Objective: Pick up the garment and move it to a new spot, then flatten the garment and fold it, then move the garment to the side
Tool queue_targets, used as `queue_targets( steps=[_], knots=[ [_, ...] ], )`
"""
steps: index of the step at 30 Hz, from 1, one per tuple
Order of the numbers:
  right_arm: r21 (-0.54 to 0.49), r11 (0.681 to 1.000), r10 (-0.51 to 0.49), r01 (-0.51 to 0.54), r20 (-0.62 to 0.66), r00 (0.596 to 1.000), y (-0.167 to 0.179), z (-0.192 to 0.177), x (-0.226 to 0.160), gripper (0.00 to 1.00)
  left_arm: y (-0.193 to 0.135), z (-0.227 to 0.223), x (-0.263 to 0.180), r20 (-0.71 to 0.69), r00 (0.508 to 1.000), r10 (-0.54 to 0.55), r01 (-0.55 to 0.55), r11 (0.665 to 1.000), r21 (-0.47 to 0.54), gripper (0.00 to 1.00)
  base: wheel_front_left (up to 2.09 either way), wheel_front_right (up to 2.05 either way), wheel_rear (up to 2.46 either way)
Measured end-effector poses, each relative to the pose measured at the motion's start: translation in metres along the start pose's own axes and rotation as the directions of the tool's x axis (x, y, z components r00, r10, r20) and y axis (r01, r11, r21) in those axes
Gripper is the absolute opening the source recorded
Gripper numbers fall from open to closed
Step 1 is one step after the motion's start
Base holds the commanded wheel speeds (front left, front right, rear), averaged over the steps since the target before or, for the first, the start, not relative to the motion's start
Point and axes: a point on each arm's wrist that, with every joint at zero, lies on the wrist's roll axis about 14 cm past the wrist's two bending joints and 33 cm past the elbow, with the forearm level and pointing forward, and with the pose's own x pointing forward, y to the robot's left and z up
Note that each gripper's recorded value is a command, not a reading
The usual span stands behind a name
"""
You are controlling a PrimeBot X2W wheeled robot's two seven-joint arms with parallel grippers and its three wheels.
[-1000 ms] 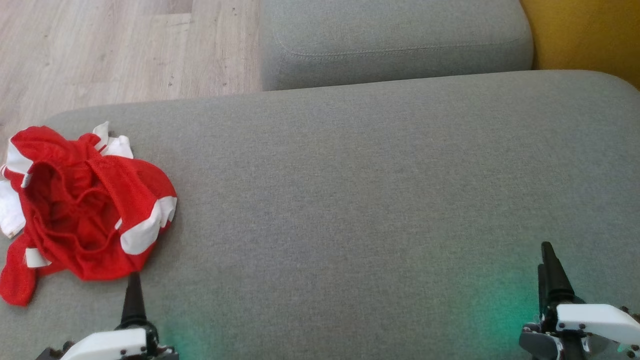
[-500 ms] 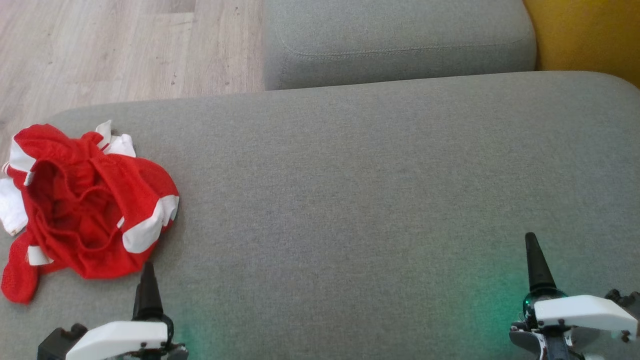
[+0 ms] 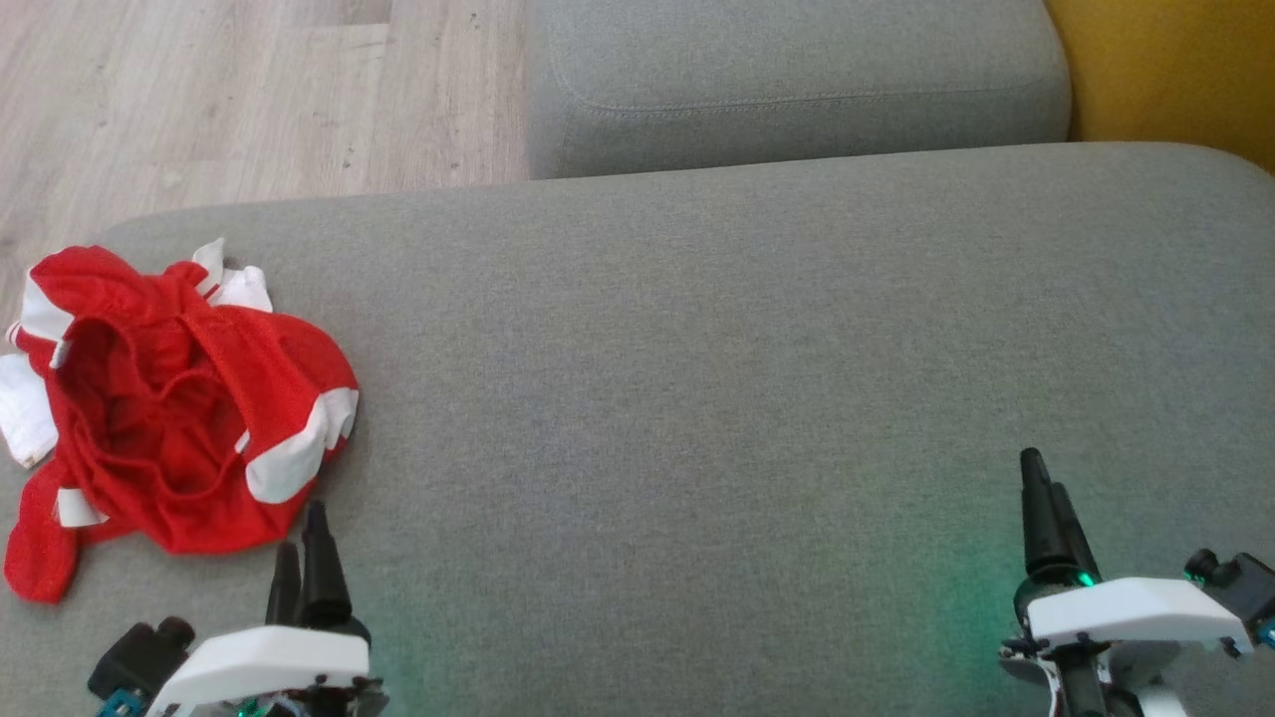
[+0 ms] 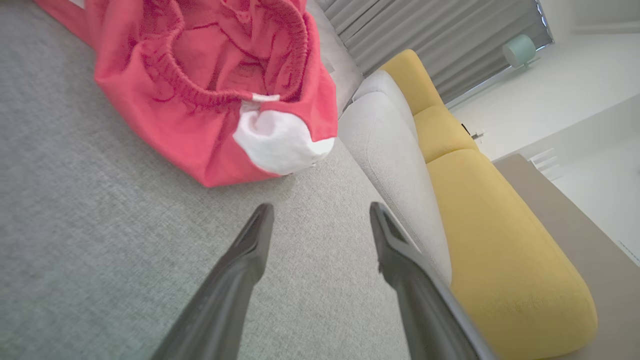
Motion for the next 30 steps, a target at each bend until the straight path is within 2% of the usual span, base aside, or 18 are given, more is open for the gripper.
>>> queue_targets(
  steps=[13,30],
  knots=[
    [-0.178,0.983,0.051,-0.052,-0.01,0.999,0.015,-0.005,0.003,1.0,-0.012,0.001,0.0,0.022,0.999,-0.032,0.028,0.984,0.177,1.0,0.0,0.0,0.0],
    [-0.394,0.911,0.118,-0.121,-0.03,0.993,0.034,-0.013,0.005,1.0,-0.022,-0.002,-0.002,0.037,0.997,-0.066,0.047,0.922,0.385,1.0,0.0,0.0,0.0]
  ],
)
